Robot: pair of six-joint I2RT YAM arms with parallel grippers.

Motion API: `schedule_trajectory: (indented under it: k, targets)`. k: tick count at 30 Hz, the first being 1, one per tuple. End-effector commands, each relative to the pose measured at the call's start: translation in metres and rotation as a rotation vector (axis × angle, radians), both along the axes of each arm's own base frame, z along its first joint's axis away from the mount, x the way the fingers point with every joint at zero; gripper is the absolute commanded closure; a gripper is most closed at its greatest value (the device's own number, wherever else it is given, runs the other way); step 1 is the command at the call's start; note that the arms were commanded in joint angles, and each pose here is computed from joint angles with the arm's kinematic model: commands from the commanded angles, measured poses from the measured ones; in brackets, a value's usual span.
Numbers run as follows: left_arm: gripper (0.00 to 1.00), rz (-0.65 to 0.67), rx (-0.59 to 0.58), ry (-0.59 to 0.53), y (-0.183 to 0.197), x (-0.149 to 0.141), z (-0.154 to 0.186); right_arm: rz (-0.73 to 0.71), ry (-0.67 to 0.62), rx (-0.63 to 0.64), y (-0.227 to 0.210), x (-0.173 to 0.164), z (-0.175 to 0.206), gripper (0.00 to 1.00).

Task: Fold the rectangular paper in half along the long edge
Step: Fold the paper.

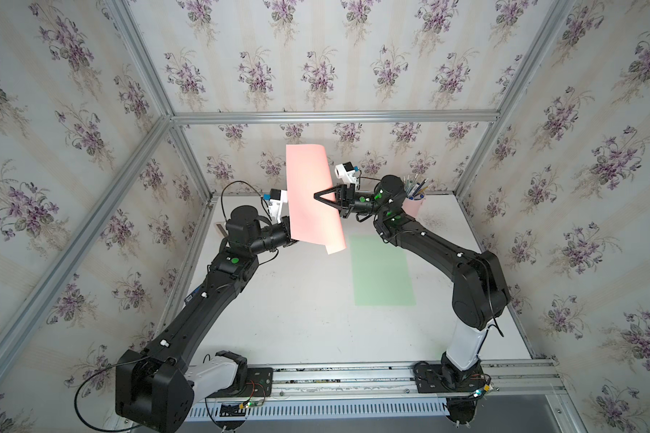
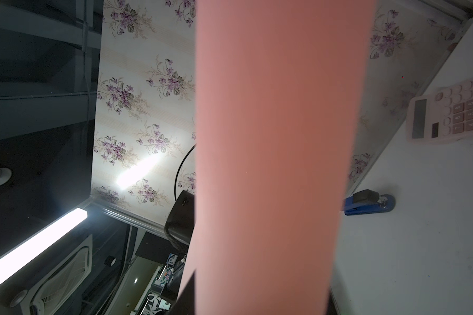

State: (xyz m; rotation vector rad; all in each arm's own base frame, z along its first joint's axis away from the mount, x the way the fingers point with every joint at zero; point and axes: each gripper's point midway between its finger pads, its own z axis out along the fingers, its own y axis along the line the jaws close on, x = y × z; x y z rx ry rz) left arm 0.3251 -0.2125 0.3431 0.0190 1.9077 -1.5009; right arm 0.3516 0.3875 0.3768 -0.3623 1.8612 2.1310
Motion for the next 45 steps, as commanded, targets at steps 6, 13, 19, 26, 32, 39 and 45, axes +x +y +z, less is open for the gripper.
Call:
schedule_trajectory:
  k: [6,13,19,26,32,39,45]
  targets:
    - [0.68,-0.011,0.011,-0.016,-0.001,0.0,-0.001,-0.008,-0.017,0.029,-0.001,0.001,0.004,0.64]
    - [0.77,-0.017,0.011,-0.011,-0.003,0.002,-0.003,-0.006,-0.012,0.038,0.001,0.003,0.002,0.64]
    - [0.85,-0.02,0.016,-0.015,-0.004,0.002,-0.004,0.01,-0.003,0.041,0.008,-0.001,-0.003,0.63]
    - [1.0,-0.005,0.042,-0.02,-0.002,-0.001,-0.004,0.017,-0.007,0.042,0.008,-0.003,-0.006,0.62]
    - [1.0,0.009,0.098,-0.024,0.002,-0.004,-0.004,0.018,-0.031,0.022,0.007,-0.005,-0.007,0.57]
    - [1.0,0.02,0.18,-0.014,0.007,-0.005,-0.01,0.02,-0.076,-0.012,0.006,-0.008,-0.005,0.48]
    - [1.0,0.024,0.243,-0.009,0.01,-0.006,-0.016,0.043,-0.112,0.02,0.004,-0.014,0.009,0.43]
